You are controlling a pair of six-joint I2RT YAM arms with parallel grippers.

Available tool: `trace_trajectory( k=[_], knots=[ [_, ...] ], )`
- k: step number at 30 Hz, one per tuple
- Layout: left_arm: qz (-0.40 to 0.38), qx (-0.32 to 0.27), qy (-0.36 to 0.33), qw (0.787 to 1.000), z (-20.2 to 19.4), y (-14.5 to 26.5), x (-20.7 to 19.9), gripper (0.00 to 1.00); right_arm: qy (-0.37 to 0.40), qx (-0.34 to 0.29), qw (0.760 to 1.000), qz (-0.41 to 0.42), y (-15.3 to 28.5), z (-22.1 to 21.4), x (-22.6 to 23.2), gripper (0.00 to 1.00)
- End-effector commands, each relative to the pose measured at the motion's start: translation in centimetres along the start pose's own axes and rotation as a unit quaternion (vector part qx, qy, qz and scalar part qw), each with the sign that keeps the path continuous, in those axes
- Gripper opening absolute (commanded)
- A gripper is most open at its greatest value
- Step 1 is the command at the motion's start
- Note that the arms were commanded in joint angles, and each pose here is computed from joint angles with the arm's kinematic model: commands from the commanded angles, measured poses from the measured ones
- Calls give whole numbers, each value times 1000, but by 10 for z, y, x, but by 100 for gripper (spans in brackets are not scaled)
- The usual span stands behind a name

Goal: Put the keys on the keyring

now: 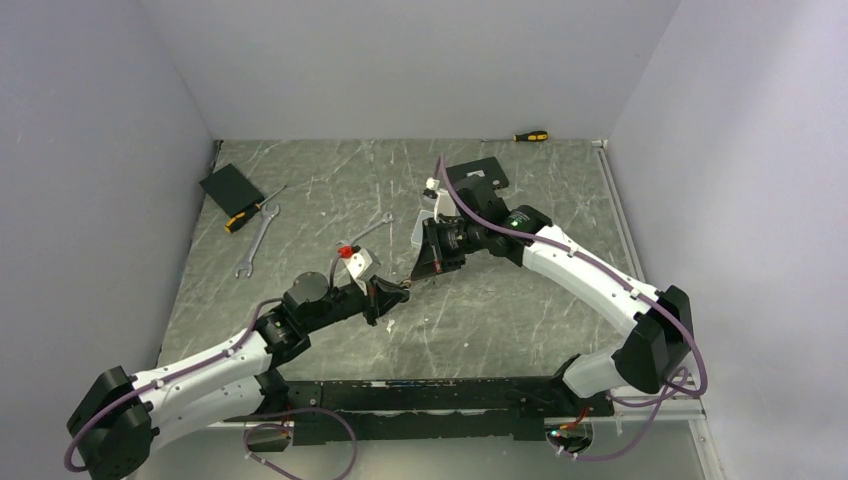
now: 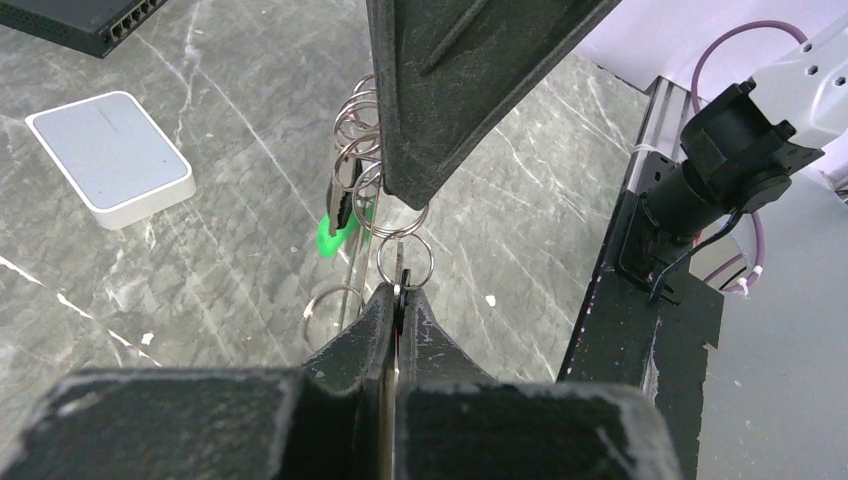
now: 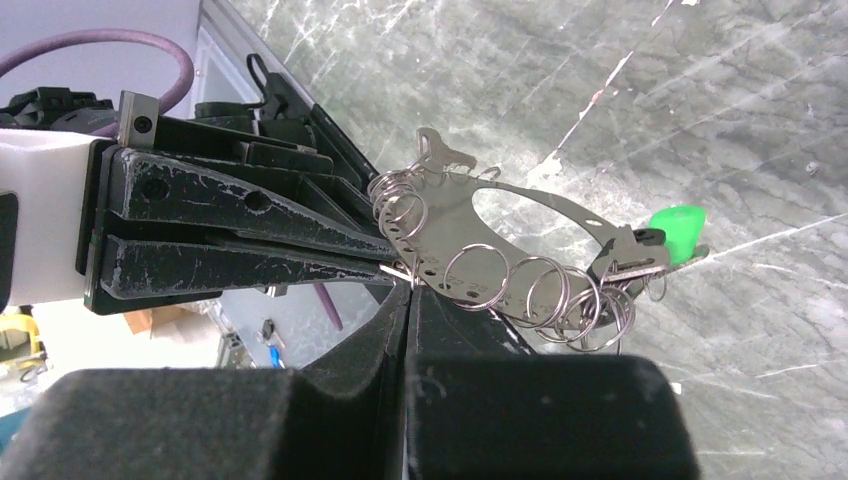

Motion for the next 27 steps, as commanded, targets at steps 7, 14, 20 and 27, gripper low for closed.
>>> trace_trajectory(
  k=[7, 14, 20, 27],
  knots=[
    [23, 60, -1, 998, -12, 2, 4, 1, 74, -64, 995, 27, 17, 26, 10, 0],
    [28, 74, -3, 997, -17, 4, 5, 4, 87, -56, 994, 40, 9, 26, 7, 0],
    [14, 85, -12, 996, -15, 4, 1, 22, 103, -58, 992, 43, 9, 24, 6, 0],
    [-14, 95, -19, 995, -3, 11, -13, 46, 144, -75, 986, 35, 14, 23, 3, 0]
  ],
)
Point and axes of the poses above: each gripper's point midway between its finger pads, its own y axis back along the fingers, its own x axis along the line the jaws close on, z = x × y, the point moved 5 cm from there along y, back along the fingers
